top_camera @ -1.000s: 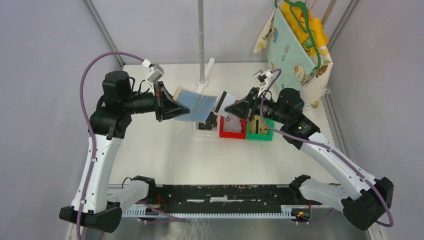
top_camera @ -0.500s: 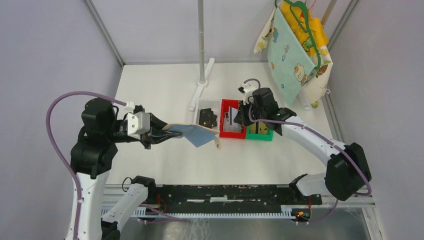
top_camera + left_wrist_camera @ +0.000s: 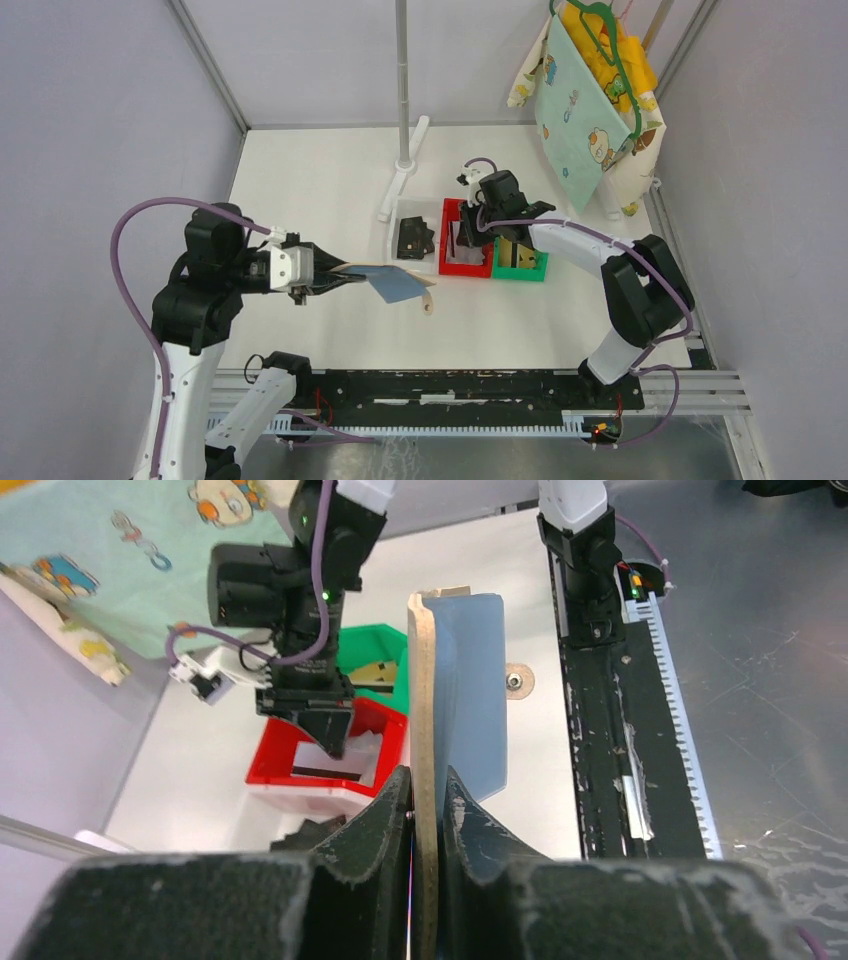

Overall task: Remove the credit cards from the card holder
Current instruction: Place the credit card in the storage box, then place the card holder at the center of the board.

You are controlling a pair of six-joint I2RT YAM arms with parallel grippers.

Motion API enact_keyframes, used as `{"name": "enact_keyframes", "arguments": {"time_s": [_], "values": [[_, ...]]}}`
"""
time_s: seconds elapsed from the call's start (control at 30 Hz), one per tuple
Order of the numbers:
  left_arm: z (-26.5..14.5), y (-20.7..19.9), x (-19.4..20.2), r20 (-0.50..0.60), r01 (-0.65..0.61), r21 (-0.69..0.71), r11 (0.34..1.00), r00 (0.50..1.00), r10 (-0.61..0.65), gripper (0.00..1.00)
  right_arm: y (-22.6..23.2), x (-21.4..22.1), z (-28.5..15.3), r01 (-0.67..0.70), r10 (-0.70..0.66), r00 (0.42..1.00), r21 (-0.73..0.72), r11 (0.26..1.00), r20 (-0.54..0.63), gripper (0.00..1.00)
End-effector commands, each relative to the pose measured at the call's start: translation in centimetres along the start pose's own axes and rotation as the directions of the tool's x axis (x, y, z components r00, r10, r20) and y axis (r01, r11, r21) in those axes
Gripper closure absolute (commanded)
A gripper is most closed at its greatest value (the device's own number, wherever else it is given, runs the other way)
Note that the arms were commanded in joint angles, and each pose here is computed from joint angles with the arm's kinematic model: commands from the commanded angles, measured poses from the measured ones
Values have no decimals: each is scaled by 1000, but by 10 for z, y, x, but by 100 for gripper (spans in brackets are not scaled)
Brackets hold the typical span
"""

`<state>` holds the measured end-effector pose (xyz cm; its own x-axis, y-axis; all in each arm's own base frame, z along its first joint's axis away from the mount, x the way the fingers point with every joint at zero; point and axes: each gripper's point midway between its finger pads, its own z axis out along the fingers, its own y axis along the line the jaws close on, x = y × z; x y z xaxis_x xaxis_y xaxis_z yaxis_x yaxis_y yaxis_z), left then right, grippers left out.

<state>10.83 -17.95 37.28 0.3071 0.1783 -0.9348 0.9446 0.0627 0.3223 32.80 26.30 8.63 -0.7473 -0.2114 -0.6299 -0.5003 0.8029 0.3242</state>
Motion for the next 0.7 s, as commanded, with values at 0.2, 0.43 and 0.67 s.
{"name": "enact_keyframes", "arguments": {"time_s": [0.2, 0.43, 0.67], "values": [[5, 5, 48, -129, 193, 22, 981, 974, -188, 98, 1, -83, -61, 60, -90, 962, 123, 991, 259, 30], [4, 0, 82, -214, 137, 69, 988, 970, -119, 98, 62, -120, -140, 163, -111, 870, -66, 984, 480, 2], [-4, -18, 154, -417, 217, 203, 955, 902, -116, 98, 66, -105, -153, 171, -108, 874, -91, 981, 474, 2]]}}
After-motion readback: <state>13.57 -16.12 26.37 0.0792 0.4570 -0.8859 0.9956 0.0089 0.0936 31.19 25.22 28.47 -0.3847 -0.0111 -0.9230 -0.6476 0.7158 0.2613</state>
